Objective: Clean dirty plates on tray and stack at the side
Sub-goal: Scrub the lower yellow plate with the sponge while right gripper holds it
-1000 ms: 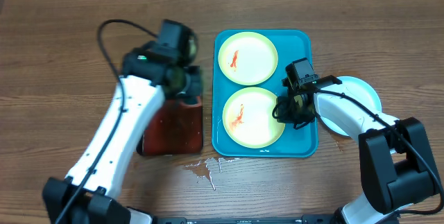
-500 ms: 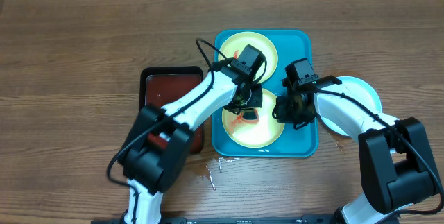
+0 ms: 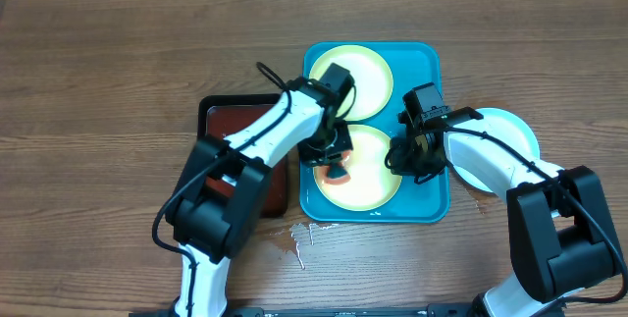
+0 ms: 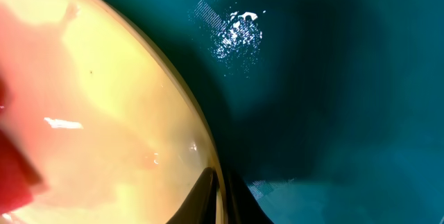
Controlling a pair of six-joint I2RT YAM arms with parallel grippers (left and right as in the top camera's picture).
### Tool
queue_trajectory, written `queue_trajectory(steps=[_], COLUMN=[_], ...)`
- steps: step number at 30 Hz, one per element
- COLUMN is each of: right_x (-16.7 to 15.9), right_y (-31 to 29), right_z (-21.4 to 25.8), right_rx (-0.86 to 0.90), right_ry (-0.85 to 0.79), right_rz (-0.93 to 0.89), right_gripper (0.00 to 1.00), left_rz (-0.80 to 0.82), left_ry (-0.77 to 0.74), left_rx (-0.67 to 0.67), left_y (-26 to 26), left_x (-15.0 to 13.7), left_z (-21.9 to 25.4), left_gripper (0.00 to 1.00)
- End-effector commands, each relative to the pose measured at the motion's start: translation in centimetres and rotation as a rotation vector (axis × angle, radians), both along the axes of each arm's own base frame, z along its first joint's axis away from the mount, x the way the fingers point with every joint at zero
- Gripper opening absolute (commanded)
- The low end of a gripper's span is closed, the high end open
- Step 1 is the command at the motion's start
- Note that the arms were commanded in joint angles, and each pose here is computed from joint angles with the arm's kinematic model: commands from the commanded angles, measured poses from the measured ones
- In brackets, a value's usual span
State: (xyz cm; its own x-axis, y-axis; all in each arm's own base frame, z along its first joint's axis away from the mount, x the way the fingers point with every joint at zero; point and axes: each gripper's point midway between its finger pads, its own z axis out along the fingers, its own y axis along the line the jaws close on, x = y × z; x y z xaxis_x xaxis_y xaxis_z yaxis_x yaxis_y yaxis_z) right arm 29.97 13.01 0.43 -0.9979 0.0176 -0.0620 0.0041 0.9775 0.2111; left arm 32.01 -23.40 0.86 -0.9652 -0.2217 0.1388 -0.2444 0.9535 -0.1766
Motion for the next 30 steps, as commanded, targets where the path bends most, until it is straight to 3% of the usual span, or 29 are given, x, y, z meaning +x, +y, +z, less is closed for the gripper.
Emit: queue_trajectory(steps=[1,5,12,18,23,30], right_x=[-1.6,-1.6,-1.6,-1.8,-1.8,-1.8], right_y=[-0.9,-0.9,-0.9,-1.0,-1.0,-1.0], right_z=[-1.5,-1.5,-1.5,-1.6,-1.6,-1.6], right_rx=[-0.045,-0.046,-0.046,-0.048,-0.048,-0.048], right_ry=[0.055,0.059,0.059,0.066,0.066,0.066], right_rz=[0.006,0.006,0.006,0.006,0.006,0.006], right_gripper=[0.06,0.06,0.06,0.06,0.05,0.05], left_rz=[0.024,-0.013,-0.178,-0.211,-0.211,-0.117], left_ry=[0.038,0.038,-0.058,-0.038,0.014,0.064], left_rx=[0.106,0.085,-0.164,-0.198,-0.136,0.050], left_y=[3.6,3.6,-3.6,-6.9,-5.3,1.2], left_x=[0.2,0.3,0.7,-1.5,-2.6,-1.7], left_z=[-1.6,-1.5,-0.7,-0.5,-0.8,-1.5], left_gripper=[0.04,0.04,0.04,0.04,0.04,0.04])
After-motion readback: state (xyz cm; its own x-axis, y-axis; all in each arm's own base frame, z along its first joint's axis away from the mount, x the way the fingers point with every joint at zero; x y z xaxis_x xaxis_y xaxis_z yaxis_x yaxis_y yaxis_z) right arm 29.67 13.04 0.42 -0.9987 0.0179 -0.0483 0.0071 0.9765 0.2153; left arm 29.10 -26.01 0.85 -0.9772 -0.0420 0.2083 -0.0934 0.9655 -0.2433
